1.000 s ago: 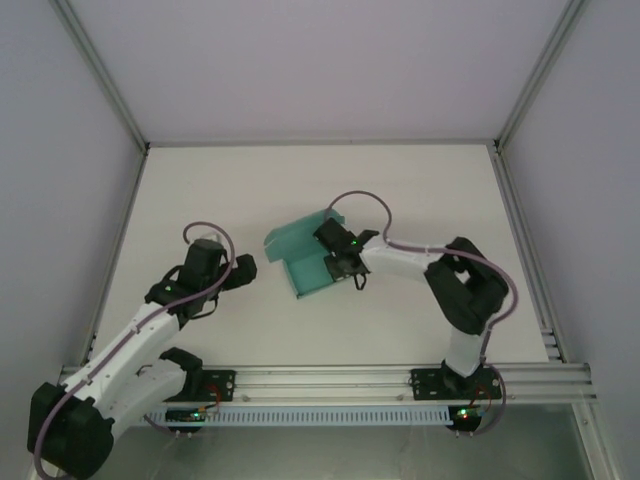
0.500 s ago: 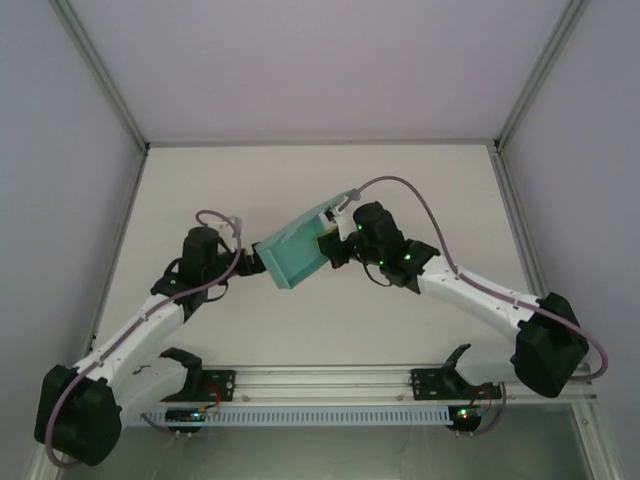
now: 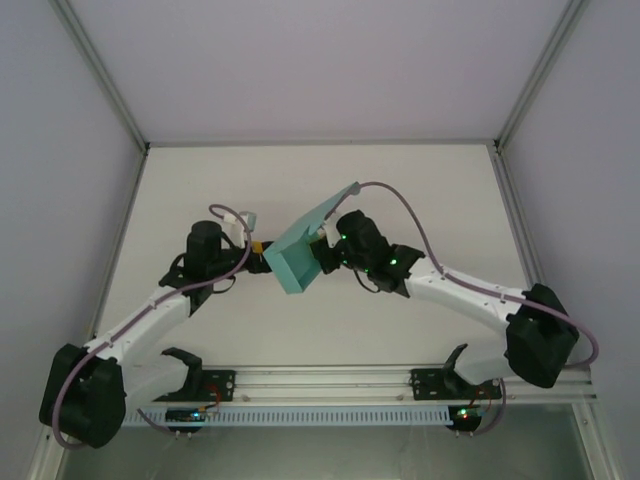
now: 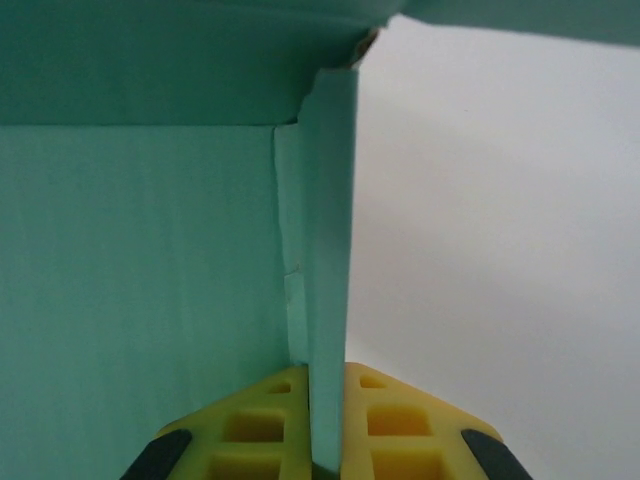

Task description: Assemble paper box

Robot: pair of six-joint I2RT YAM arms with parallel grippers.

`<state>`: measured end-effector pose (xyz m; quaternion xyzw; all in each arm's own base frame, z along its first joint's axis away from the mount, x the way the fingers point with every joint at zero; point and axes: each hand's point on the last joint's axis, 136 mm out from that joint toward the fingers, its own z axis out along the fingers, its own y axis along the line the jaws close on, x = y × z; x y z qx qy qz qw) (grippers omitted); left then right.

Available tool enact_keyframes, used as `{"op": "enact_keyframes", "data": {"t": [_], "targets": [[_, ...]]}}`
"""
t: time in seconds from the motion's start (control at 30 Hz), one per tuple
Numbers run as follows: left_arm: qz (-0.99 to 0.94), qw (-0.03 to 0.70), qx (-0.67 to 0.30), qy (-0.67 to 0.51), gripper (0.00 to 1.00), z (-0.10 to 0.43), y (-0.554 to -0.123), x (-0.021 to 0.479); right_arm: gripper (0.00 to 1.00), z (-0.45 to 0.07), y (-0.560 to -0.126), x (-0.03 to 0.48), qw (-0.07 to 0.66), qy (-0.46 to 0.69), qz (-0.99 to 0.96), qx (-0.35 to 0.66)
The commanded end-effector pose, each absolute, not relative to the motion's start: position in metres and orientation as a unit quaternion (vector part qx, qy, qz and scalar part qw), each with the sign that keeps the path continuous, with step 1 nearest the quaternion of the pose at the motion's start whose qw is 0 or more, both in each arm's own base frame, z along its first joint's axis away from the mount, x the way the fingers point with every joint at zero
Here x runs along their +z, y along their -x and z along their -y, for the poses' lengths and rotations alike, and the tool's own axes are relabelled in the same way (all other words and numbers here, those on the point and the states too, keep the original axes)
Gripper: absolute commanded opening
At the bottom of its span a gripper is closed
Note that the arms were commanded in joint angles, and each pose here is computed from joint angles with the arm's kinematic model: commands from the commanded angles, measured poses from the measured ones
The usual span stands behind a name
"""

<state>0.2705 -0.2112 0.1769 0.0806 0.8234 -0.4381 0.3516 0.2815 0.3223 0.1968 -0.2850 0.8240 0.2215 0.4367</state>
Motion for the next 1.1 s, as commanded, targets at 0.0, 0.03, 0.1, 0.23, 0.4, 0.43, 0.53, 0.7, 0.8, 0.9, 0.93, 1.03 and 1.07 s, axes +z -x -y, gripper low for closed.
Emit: {"op": "enact_keyframes", "data": {"t": [0.0,0.03,0.1,0.23,0.4,0.43,0.53,0.7,0.8,0.9,0.93,1.03,1.07], "targets": [[-0.767,0.384,-0.489,-0.157,1.00,0.236,-0.261,0.232,0.00,-0.286,-0.311,0.174,0.465,0.201,-0.861,0.055],[-0.770,0.384,-0.486,-0.153,0.99,0.236,-0.261,0.231,0.00,-0.277,-0.314,0.173,0.466,0.171,-0.867,0.027],[-0.774,0.383,-0.482,-0.150,1.00,0.235,-0.262,0.229,0.00,-0.262,-0.316,0.168,0.460,0.120,-0.880,-0.016],[-0.788,0.380,-0.464,-0.139,0.99,0.231,-0.265,0.221,0.00,-0.283,-0.308,0.162,0.441,0.150,-0.883,0.058],[-0.884,0.375,-0.279,-0.014,1.00,0.166,-0.285,0.166,0.00,-0.245,-0.296,0.161,0.405,0.111,-0.902,0.106],[-0.900,0.367,-0.234,0.023,1.00,0.145,-0.285,0.151,0.00,-0.237,-0.289,0.156,0.391,0.114,-0.906,0.111],[-0.926,0.341,-0.117,0.115,0.99,0.088,-0.275,0.117,0.00,-0.209,-0.271,0.127,0.335,0.110,-0.930,0.102],[-0.923,0.346,-0.123,0.116,1.00,0.084,-0.268,0.114,0.00,-0.202,-0.249,0.073,0.265,0.141,-0.950,0.089],[-0.918,0.358,-0.130,0.111,1.00,0.085,-0.268,0.119,0.00,-0.199,-0.243,0.049,0.231,0.157,-0.958,0.058],[-0.915,0.366,-0.134,0.104,1.00,0.086,-0.268,0.124,0.01,-0.199,-0.238,0.031,0.200,0.168,-0.964,0.050],[-0.915,0.365,-0.135,0.103,1.00,0.086,-0.267,0.125,0.03,-0.196,-0.239,0.028,0.193,0.168,-0.966,0.035],[-0.915,0.368,-0.138,0.097,1.00,0.087,-0.266,0.124,0.07,-0.184,-0.245,0.022,0.180,0.171,-0.968,-0.023],[-0.915,0.368,-0.138,0.097,1.00,0.087,-0.266,0.124,0.08,-0.181,-0.244,0.020,0.171,0.172,-0.969,-0.036]]}}
